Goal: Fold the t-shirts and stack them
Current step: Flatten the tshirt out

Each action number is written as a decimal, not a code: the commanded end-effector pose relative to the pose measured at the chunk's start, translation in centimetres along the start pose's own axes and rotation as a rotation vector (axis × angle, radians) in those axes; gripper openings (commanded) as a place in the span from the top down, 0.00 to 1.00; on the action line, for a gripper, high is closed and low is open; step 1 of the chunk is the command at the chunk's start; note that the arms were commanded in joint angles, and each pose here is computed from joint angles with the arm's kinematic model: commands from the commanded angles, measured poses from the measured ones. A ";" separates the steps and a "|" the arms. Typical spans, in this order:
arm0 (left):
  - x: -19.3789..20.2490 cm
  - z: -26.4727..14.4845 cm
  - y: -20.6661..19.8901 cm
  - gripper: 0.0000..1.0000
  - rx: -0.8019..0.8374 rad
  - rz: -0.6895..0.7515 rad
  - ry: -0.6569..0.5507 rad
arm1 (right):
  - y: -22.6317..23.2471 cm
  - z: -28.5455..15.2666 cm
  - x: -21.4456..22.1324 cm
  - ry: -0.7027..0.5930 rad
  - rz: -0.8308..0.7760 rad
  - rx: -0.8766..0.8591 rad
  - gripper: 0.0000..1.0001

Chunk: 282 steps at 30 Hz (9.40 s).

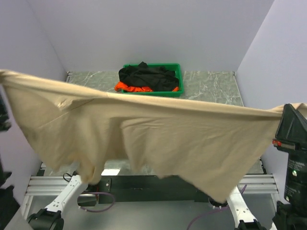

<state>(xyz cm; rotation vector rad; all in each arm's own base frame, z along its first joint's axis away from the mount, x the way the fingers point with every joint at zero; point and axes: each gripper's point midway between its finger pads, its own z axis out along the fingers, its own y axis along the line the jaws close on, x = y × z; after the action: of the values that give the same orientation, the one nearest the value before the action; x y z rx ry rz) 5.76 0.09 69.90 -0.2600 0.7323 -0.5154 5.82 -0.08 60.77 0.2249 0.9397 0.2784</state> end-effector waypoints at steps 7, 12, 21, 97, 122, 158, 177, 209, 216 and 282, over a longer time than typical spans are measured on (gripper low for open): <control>29.7 6.1 14.4 0.99 -0.166 0.317 0.472 | -11.1 5.4 22.6 0.378 -0.111 0.339 1.00; 44.8 2.0 21.0 0.99 -0.124 0.395 0.742 | -14.5 4.2 36.2 0.593 -0.125 0.326 1.00; 63.5 -6.5 29.0 0.99 -0.175 0.297 1.162 | -20.0 0.7 55.4 1.124 -0.186 0.373 1.00; 35.5 -8.1 17.7 1.00 -0.698 -0.172 0.705 | -12.0 4.7 27.6 0.599 -0.045 0.418 1.00; 1.4 0.6 7.5 0.99 -0.394 -0.121 -0.008 | 0.5 1.5 -0.6 0.044 -0.039 0.002 1.00; 44.5 4.9 25.5 1.00 -0.603 0.273 0.647 | -15.3 5.8 41.8 0.906 -0.068 0.432 0.99; 54.1 -14.5 25.2 0.01 -0.892 0.108 1.239 | -12.0 -3.3 50.6 1.237 0.072 0.371 0.11; 59.9 -32.3 27.0 0.01 -1.024 0.039 1.549 | -14.5 -17.9 60.1 1.668 0.019 0.559 0.11; 57.1 -32.3 32.4 0.01 -1.208 0.082 1.469 | -16.7 -18.3 59.8 1.679 0.038 0.612 0.17; 69.7 -19.1 35.0 0.01 -0.854 0.123 1.574 | -23.4 -1.8 66.6 1.793 -0.185 0.562 0.12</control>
<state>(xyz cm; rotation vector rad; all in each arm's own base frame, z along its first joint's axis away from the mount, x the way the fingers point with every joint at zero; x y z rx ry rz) 48.74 -8.34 3.46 -0.6027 2.4616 -0.1595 44.21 1.56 1.89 0.3963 2.8170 0.0047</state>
